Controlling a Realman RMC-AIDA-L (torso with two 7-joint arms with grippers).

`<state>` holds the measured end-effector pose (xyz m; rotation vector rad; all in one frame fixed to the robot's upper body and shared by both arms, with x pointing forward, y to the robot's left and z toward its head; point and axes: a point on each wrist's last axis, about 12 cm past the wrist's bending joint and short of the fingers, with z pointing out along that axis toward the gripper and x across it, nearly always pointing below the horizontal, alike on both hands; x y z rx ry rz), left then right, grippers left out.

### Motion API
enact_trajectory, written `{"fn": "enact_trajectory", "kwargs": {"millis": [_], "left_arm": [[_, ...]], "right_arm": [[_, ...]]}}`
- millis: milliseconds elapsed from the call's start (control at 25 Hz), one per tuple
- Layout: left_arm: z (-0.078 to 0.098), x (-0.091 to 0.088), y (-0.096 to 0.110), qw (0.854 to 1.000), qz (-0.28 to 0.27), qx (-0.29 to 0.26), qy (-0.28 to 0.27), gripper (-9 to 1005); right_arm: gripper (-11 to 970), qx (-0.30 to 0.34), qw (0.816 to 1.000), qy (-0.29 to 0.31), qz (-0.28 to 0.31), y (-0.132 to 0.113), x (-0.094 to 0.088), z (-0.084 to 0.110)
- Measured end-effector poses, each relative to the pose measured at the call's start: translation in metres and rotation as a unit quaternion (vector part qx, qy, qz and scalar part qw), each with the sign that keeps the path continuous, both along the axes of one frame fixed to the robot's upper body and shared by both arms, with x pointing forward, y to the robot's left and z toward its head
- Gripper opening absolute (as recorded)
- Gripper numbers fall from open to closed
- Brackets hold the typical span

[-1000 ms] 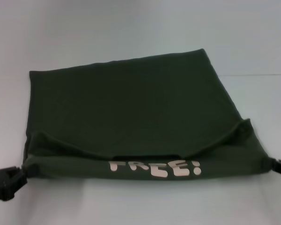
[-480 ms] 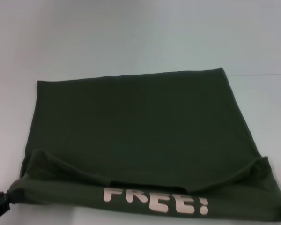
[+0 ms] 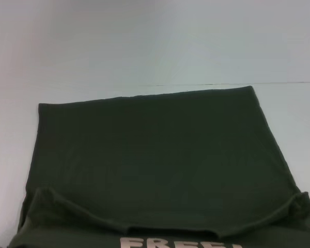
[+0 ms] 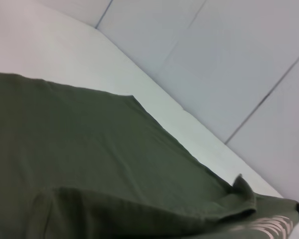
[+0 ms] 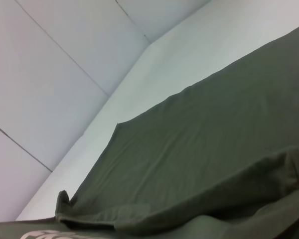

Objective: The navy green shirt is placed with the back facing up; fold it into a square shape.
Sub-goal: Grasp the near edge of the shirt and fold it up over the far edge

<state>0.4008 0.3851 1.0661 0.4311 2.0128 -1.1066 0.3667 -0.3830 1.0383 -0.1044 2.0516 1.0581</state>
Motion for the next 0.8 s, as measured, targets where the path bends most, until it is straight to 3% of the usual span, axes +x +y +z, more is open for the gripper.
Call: {"fn": "enact_trajectory", "kwargs": {"millis": [240,400,600,800], "left_arm": [[-0.002,-0.016,0.002,1.000,-0.002,-0.016,0.018,27],[-0.002,-0.016,0.001,1.000,-0.001,-0.018,0.017,28],[0.004,0.000,-0.001,1.000,-0.010,-0.016,0.003,28],[0.018,0.025,0.005,1.000,-0.002,-0.009,-0.026,27]], "right_arm": [[65,-0.002,1.000,0.016,0.003,-0.004,-0.007,0.000],[69,-0.006,1.000,0.017,0.005,-0.006,-0.007,0.001],[74,-0.003,1.000,0.002,0.007,-0.005,0.001,0.005],[79,0.001,0.999,-0.034,-0.011,-0.010,0.021,0.016]]}}
